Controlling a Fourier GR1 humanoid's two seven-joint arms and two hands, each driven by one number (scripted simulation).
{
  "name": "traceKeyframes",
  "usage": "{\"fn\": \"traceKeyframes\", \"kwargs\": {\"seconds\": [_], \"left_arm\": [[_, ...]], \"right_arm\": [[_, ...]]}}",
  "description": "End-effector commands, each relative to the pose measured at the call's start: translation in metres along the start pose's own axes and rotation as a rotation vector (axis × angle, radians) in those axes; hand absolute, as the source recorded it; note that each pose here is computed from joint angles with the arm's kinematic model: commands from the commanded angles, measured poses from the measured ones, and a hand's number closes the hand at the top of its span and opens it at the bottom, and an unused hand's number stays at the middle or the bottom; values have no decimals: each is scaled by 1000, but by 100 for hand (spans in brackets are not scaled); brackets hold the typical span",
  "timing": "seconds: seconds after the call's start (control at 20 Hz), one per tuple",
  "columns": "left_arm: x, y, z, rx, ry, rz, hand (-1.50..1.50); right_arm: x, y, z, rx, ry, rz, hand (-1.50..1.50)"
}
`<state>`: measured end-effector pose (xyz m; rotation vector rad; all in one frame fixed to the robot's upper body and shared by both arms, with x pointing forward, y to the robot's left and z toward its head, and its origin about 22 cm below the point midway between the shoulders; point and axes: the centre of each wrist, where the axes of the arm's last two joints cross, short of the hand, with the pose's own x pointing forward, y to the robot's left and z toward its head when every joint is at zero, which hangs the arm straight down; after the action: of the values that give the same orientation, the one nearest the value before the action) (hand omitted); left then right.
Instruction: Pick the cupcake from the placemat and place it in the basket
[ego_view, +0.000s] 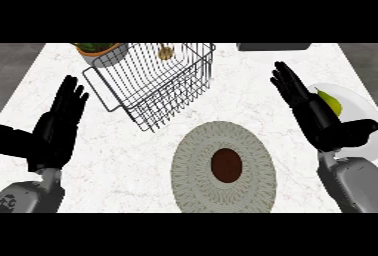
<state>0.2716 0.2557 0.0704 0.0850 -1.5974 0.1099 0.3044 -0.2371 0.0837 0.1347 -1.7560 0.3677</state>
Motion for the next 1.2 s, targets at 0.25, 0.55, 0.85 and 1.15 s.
{"fn": "traceKeyframes", "kwargs": {"seconds": [0.25,0.55,0.85,1.15], "left_arm": [[20,28,-7,-155,-202,-433,0],[16,7,-15,-223,-191,-404,0],[10,23,-13,-204,-150,-436,0],[7,27,-14,-185,-144,-448,0]], "right_arm": [[0,95,-28,-360,16,-35,150],[7,155,-49,-640,-83,-100,-150],[-36,154,-67,-797,40,260,-150],[-79,106,-65,-633,384,541,-150]]}}
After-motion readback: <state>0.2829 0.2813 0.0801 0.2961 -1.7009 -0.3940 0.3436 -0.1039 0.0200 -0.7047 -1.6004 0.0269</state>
